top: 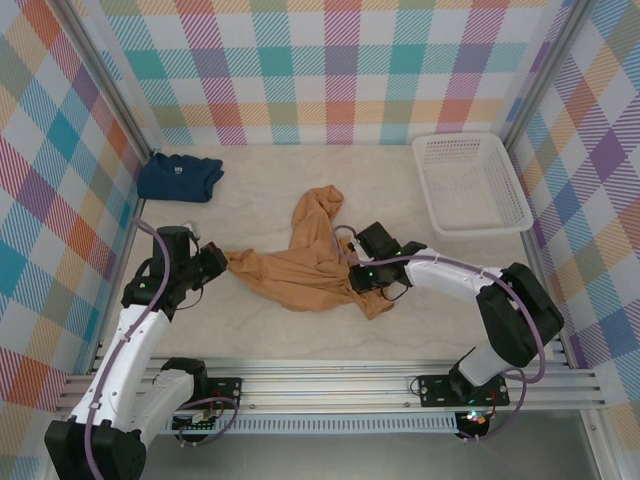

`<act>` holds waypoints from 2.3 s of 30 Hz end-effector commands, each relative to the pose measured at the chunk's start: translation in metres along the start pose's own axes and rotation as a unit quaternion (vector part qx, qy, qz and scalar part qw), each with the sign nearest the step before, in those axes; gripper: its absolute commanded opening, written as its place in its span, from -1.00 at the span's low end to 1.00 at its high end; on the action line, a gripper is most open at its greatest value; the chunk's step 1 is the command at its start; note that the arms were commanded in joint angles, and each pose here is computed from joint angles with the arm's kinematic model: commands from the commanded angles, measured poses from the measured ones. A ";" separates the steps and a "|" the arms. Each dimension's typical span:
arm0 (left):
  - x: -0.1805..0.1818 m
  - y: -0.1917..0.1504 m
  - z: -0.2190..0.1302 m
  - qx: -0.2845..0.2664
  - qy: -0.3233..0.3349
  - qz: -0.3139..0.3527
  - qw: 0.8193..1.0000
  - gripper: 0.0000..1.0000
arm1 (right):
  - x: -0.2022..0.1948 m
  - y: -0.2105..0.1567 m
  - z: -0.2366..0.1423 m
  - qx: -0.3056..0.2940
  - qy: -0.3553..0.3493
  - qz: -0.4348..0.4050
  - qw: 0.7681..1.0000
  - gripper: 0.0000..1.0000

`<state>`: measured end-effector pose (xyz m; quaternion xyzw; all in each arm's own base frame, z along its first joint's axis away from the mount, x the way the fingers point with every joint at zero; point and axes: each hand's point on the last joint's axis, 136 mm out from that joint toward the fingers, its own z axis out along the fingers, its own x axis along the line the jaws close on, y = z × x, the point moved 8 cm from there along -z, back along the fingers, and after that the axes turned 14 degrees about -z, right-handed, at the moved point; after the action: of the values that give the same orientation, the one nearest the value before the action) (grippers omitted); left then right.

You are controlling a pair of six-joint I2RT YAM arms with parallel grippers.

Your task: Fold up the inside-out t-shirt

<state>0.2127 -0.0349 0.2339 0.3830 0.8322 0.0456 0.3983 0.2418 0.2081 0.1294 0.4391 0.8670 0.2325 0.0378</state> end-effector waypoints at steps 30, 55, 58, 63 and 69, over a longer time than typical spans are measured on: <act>-0.059 0.063 -0.045 0.002 -0.158 0.010 0.987 -1.00 | -0.070 0.115 -0.114 -0.146 -0.241 -0.045 0.958 -0.67; -0.052 0.059 -0.015 0.050 -0.169 -0.007 0.984 -1.00 | 0.045 -0.013 0.017 0.063 -0.122 -0.137 0.981 -0.05; -0.052 0.059 -0.014 0.052 -0.170 -0.007 0.984 -1.00 | 0.043 -0.013 0.030 0.079 -0.137 -0.141 0.977 -0.11; -0.051 0.059 -0.016 0.049 -0.165 -0.004 0.985 -1.00 | 0.031 -0.015 0.026 0.099 -0.193 -0.140 0.966 -0.75; -0.050 0.061 -0.018 0.038 -0.154 -0.005 0.987 -1.00 | 0.006 -0.011 -0.033 0.038 -0.114 -0.071 0.990 -0.97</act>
<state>0.2565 -0.0262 0.2967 0.3976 0.7651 -0.0625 0.5026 0.2220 0.2143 0.1300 0.3796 0.9046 0.1088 0.1605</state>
